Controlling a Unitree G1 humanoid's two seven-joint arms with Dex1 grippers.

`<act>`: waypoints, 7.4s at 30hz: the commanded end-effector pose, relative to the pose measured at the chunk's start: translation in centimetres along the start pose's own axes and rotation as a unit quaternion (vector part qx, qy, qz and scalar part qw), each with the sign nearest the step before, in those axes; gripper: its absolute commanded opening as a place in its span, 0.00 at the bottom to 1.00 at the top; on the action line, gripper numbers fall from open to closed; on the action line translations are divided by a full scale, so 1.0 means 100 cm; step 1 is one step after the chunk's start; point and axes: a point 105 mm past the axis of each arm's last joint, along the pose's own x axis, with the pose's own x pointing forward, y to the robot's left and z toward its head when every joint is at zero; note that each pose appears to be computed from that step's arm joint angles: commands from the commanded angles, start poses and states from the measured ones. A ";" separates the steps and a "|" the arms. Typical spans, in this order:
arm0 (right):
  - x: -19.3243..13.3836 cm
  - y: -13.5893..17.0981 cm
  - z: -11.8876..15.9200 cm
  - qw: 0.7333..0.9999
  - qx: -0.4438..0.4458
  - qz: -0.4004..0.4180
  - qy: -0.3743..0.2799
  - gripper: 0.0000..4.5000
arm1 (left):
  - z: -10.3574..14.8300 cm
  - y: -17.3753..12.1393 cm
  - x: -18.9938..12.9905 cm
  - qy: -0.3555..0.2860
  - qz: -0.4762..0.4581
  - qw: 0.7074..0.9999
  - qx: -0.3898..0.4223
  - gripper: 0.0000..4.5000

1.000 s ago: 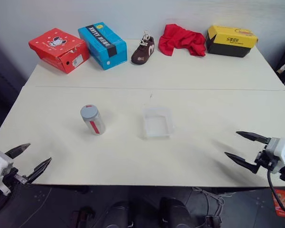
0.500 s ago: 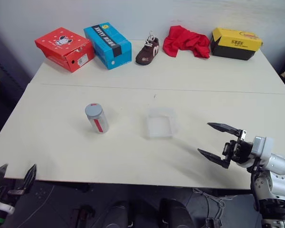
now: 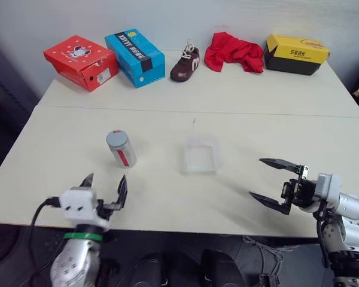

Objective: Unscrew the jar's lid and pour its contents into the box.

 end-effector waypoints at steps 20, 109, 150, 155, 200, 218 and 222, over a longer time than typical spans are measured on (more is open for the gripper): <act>-0.022 0.011 0.010 0.999 -0.012 -0.051 0.014 1.00 | 0.001 -0.008 0.045 -0.022 0.033 0.999 0.036 0.99; 0.182 0.010 0.100 0.984 0.157 0.080 0.003 1.00 | 0.084 -0.106 0.050 -0.095 -0.656 0.746 0.063 0.53; 0.148 -0.015 0.128 0.984 0.088 0.146 -0.042 1.00 | 0.098 -0.089 0.064 -0.096 -0.661 0.743 0.047 0.53; 0.160 -0.010 0.115 0.987 0.090 0.129 -0.017 1.00 | 0.095 -0.099 0.064 -0.094 -0.662 0.743 0.040 0.53; 0.148 -0.036 0.077 0.987 0.136 0.083 0.035 1.00 | 0.090 -0.113 0.053 -0.104 -0.682 0.722 0.043 0.53; 0.130 -0.024 0.104 0.981 0.153 0.117 0.001 1.00 | 0.087 -0.112 0.055 -0.098 -0.676 0.729 0.041 0.53; 0.154 -0.013 0.113 0.980 0.145 0.134 -0.011 1.00 | 0.085 -0.115 0.056 -0.098 -0.677 0.728 0.039 0.53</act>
